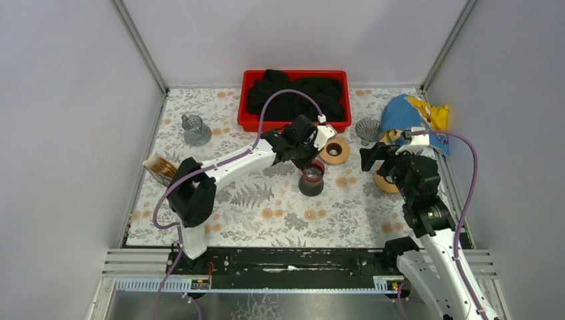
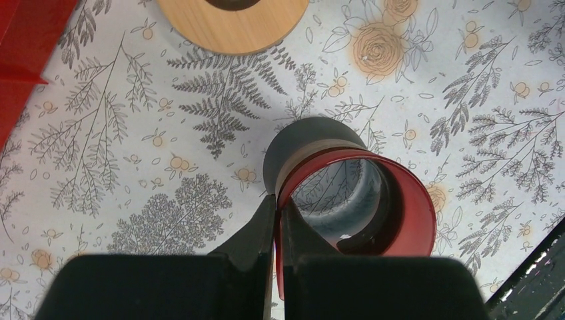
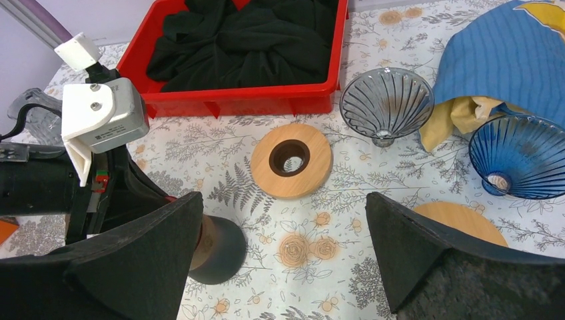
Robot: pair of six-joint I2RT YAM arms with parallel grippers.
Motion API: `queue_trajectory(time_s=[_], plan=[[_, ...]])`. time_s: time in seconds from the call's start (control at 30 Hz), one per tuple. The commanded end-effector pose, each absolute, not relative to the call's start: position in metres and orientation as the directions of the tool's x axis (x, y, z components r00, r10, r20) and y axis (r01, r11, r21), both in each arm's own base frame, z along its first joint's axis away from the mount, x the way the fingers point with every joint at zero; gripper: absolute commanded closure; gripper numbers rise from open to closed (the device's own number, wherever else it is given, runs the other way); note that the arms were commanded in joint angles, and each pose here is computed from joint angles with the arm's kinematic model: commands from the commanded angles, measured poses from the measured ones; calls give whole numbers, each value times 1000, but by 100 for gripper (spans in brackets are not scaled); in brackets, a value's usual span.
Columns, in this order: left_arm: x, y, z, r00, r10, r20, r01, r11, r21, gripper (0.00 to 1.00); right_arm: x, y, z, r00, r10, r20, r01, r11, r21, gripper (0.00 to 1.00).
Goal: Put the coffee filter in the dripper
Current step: Move the coffee server to the center of the board, then pick up the dripper holder from the center of the board.
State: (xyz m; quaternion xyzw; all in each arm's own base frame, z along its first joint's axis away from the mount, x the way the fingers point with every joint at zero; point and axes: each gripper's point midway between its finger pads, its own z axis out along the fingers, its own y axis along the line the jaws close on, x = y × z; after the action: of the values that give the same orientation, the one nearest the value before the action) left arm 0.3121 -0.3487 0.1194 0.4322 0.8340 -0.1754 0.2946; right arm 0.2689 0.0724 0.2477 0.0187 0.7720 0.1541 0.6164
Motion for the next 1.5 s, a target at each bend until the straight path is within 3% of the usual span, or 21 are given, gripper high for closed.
queue_trajectory(time_s=[0.0,0.3,0.4,0.53,0.7,1.0,1.23,1.47], plan=[[320,-372,135,-366,606,-706,859,512,-5,98,271,78,259,-212,235,-949,-186,943,275,1],[318,-375,137,-351,611,-710,864,503,6,69,272,79,255,-231,242,-942,-180,941,286,1],[321,-375,141,-342,609,-716,863,506,18,65,273,79,254,-238,241,-941,-178,942,286,1],[325,-375,155,-332,593,-734,854,520,34,49,274,80,252,-252,239,-938,-175,942,287,1],[323,-371,181,-310,542,-781,841,540,41,38,281,86,248,-299,222,-928,-191,939,286,1],[322,-325,241,-318,413,-853,706,704,78,13,305,91,231,-416,189,-890,-149,951,272,1],[317,-264,272,-348,333,-876,545,833,100,0,327,95,212,-497,175,-850,-116,957,265,1],[309,-204,289,-332,209,-920,371,926,76,0,353,93,177,-583,174,-794,-36,970,240,1]])
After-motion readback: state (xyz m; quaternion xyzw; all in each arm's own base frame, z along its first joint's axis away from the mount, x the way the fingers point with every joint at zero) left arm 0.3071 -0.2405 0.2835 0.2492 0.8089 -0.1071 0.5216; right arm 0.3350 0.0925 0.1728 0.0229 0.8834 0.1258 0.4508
